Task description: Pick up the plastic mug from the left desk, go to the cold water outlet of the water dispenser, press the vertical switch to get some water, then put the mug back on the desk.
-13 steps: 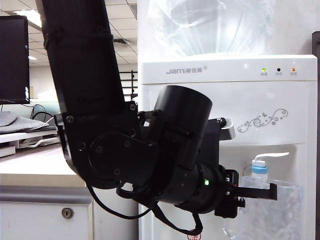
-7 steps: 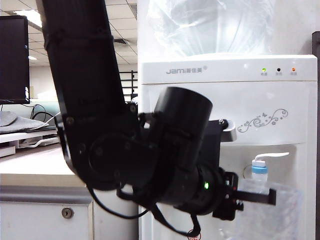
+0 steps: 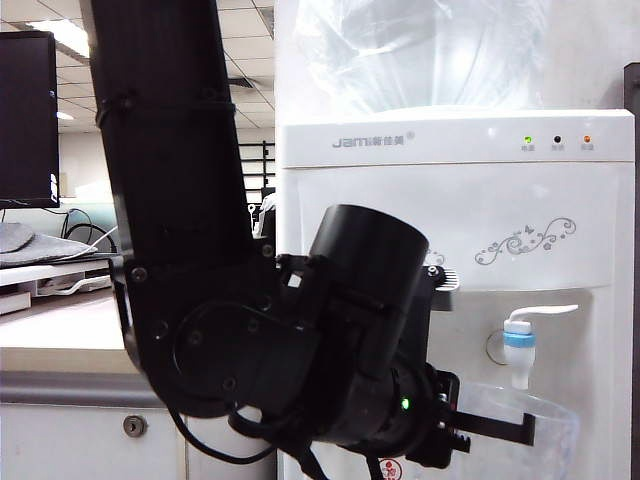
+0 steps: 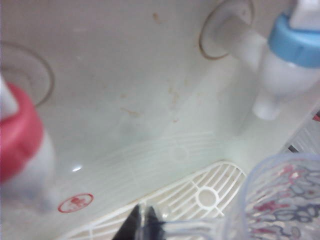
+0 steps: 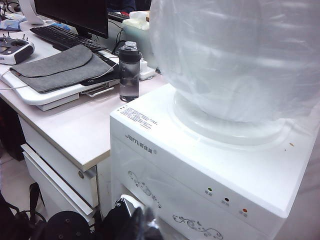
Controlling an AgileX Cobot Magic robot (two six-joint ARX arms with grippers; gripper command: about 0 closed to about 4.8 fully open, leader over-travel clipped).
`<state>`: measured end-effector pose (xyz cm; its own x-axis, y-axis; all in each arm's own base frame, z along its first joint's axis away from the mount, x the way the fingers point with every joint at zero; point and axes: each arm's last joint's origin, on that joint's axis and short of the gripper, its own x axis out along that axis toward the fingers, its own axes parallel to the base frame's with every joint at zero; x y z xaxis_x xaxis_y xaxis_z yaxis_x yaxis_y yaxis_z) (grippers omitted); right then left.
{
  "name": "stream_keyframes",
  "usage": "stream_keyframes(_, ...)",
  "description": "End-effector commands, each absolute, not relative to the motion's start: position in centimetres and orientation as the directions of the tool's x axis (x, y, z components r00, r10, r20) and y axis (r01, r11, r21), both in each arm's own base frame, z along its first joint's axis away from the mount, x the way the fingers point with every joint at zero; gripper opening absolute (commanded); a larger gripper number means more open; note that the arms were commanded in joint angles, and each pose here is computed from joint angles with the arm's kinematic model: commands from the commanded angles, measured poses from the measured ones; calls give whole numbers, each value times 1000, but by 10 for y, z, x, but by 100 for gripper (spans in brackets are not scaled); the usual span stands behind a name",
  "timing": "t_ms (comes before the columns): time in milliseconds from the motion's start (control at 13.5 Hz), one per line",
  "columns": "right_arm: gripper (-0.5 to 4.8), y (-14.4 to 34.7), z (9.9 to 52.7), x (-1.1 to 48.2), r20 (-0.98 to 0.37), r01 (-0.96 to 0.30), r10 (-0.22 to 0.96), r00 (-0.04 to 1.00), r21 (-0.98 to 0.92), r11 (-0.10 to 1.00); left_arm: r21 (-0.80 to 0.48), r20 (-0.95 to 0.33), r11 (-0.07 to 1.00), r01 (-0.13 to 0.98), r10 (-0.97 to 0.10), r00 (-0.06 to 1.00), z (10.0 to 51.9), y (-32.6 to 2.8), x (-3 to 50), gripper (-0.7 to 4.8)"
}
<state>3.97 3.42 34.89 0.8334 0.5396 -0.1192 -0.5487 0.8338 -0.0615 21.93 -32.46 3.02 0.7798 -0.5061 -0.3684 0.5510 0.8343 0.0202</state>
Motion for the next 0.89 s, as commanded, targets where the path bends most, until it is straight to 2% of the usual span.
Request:
stream_keyframes(74, -1, 34, 351, 40, -103, -544, 537, 837, -59, 837, 26, -362, 831, 555, -510, 780, 26, -331, 220, -6)
stream_keyframes(446, -1, 34, 351, 40, -103, -545, 538, 837, -59, 837, 21, -327, 848, 529, -494, 805, 21, -353, 235, -6)
stream_keyframes(891, -1, 34, 348, 40, -129, -545, 534, 835, -67, 836, -24, -328, 866, 499, -478, 815, 19, -357, 238, -6)
